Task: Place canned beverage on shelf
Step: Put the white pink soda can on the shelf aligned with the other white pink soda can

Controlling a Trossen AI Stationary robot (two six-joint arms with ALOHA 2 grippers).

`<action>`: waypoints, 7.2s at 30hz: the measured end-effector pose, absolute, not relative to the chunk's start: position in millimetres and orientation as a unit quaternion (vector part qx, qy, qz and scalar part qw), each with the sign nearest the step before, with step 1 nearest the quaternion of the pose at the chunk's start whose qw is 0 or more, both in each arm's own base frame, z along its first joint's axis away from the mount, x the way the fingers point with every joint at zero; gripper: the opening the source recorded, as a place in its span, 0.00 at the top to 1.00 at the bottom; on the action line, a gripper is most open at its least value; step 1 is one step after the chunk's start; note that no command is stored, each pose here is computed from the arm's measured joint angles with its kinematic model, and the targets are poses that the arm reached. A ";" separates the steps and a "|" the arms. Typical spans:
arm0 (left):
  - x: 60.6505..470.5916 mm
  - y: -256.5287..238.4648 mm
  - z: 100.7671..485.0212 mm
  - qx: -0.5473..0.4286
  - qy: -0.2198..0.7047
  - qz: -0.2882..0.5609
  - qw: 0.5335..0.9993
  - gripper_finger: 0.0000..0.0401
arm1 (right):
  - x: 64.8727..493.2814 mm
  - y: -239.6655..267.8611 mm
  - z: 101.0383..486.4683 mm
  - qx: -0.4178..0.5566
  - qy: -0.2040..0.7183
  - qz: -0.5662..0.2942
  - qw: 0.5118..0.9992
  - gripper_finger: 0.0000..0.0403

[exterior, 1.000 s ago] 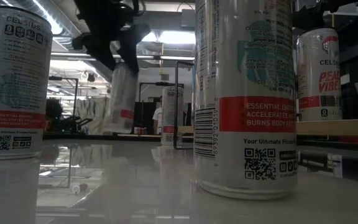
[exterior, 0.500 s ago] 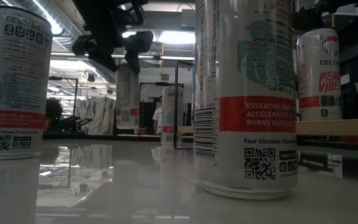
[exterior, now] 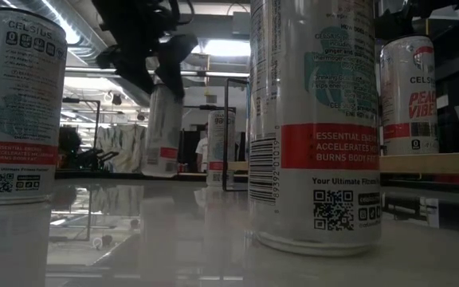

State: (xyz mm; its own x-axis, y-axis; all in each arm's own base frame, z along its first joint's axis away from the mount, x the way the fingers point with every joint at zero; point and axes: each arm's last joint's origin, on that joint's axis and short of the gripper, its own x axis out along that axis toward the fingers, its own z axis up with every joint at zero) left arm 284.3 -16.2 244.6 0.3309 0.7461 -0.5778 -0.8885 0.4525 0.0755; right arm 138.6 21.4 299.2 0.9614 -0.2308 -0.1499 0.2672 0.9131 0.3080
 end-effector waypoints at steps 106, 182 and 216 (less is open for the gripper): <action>340.3 -113.8 327.7 -0.161 0.190 0.035 0.968 0.12 | 139.2 23.5 298.3 0.189 0.065 -0.095 0.975 0.15; 334.1 -149.8 246.0 -0.194 0.328 0.224 0.897 0.16 | 139.1 23.5 297.5 0.187 0.069 -0.096 0.975 0.15; 357.4 -117.2 250.9 -0.070 0.389 0.028 0.918 0.38 | 139.1 23.6 297.6 0.188 0.068 -0.096 0.975 0.15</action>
